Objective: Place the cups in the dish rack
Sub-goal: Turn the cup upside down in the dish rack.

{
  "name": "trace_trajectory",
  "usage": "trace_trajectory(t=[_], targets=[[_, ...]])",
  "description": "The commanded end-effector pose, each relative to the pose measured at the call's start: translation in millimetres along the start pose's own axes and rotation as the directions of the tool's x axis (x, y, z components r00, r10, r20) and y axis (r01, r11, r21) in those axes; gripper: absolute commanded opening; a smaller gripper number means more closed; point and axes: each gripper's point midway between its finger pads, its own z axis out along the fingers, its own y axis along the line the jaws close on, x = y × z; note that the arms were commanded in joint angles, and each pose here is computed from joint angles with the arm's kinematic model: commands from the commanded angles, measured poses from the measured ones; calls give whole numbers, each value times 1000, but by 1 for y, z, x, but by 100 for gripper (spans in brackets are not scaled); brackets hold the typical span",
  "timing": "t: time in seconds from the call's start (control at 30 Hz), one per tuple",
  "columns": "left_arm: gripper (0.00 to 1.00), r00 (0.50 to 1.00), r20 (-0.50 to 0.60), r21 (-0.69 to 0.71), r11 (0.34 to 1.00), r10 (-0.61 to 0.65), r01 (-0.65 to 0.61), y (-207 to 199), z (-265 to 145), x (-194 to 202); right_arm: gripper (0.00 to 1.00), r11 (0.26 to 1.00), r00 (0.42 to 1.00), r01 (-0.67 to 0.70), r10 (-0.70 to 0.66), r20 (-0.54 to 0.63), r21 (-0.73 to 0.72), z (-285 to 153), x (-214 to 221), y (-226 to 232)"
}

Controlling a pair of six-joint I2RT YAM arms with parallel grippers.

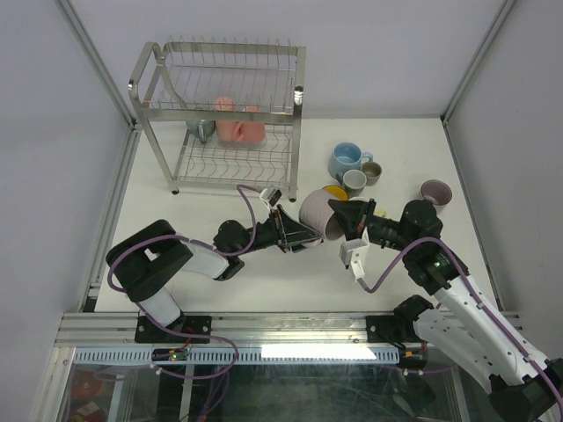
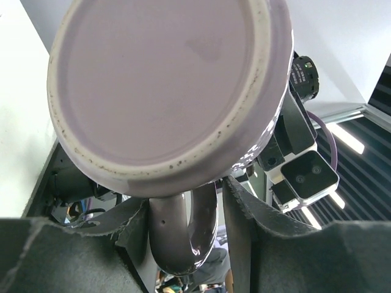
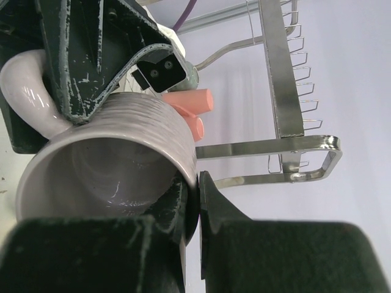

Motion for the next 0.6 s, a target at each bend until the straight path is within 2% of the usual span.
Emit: trace_trajectory(t=[0.0, 0.07, 0.2, 0.3, 0.43, 0.57], targets=[[35, 985, 35, 352, 921, 169, -170, -96, -3, 5, 0, 984, 988, 103, -118, 101, 144, -6, -34, -46], [27, 984, 40, 359, 917, 174, -177, -100, -4, 5, 0, 985, 988, 101, -115, 101, 141, -6, -34, -45], [1, 983, 50, 360, 914, 178, -184, -102, -6, 5, 0, 986, 989, 97, -111, 102, 133, -6, -33, -42], [0, 981, 63, 356, 914, 185, -195, -102, -9, 4, 0, 988, 989, 91, -104, 101, 122, -7, -33, -38], [0, 976, 83, 353, 910, 202, -218, -104, -16, 2, 16, 990, 990, 86, -97, 98, 110, -8, -33, -35], [0, 969, 123, 342, 907, 214, -244, -106, -26, -7, 42, 992, 993, 78, -87, 85, 103, -10, -32, -32]])
